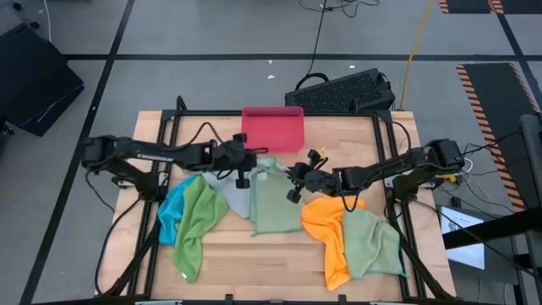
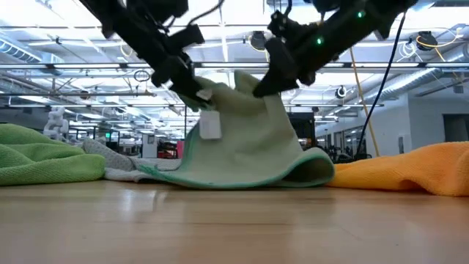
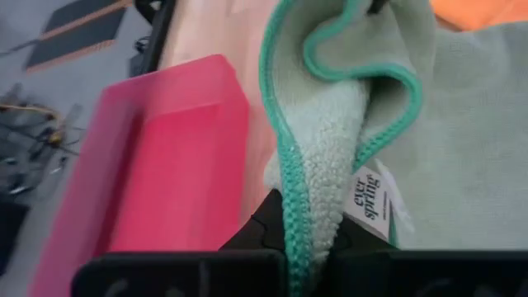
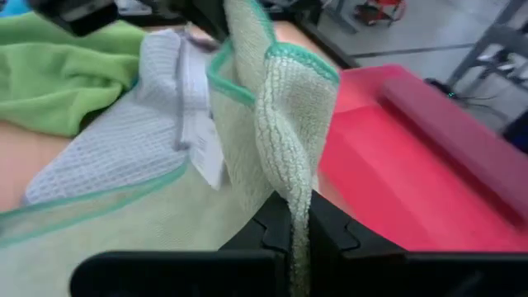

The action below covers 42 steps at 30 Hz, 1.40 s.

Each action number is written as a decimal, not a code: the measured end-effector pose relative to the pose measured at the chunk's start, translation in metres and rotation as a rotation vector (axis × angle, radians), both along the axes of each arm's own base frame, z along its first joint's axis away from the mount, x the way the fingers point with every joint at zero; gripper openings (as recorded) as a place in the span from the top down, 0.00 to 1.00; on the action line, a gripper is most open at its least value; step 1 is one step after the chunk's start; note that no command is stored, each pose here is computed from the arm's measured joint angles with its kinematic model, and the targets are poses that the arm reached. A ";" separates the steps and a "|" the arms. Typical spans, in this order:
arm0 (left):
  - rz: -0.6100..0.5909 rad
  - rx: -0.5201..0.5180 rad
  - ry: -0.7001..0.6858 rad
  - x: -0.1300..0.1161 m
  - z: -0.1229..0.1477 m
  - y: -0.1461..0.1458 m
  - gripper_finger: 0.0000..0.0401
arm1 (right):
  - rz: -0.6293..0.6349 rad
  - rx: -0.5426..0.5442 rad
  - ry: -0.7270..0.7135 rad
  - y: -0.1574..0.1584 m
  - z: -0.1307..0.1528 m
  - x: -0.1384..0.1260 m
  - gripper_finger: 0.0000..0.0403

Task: Fold microfiber towels
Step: Fold the top light green towel

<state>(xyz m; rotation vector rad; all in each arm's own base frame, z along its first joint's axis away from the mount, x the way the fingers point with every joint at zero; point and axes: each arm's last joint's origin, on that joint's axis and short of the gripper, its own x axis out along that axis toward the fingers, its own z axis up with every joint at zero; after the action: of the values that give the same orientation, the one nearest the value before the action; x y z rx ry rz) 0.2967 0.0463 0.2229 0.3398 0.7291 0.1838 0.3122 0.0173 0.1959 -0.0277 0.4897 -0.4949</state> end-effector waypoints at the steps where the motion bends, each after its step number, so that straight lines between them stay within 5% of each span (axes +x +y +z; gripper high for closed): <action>1: -0.015 -0.013 -0.003 0.002 -0.002 0.002 0.98 | -0.003 0.000 0.005 -0.001 -0.002 -0.001 0.98; 18: 0.039 -0.063 -0.073 0.006 -0.002 0.014 0.97 | -0.053 0.024 -0.024 -0.012 -0.020 -0.013 0.98; 24: 0.116 -0.116 -0.045 0.004 -0.006 0.007 0.75 | -0.041 0.030 -0.039 -0.007 -0.021 -0.014 0.97; 28: 0.221 -0.045 -0.066 0.002 -0.001 -0.001 0.58 | -0.067 0.028 -0.047 -0.008 -0.021 -0.014 0.89; 32: 0.197 -0.028 -0.115 -0.002 0.012 -0.016 0.48 | -0.107 0.024 -0.047 -0.009 -0.022 -0.015 0.74; 37: 0.160 -0.012 -0.121 -0.011 0.023 -0.031 0.41 | -0.163 -0.003 -0.035 -0.011 -0.023 -0.017 0.56; 42: 0.228 -0.023 -0.059 -0.022 0.022 -0.035 0.40 | -0.168 0.011 -0.056 -0.006 -0.012 -0.024 0.51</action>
<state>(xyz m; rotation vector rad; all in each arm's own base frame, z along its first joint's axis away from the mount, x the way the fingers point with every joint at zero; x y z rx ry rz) 0.2751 0.0117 0.2449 0.2278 0.7098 0.3992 0.2884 0.0115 0.1842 0.0385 0.4420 -0.6557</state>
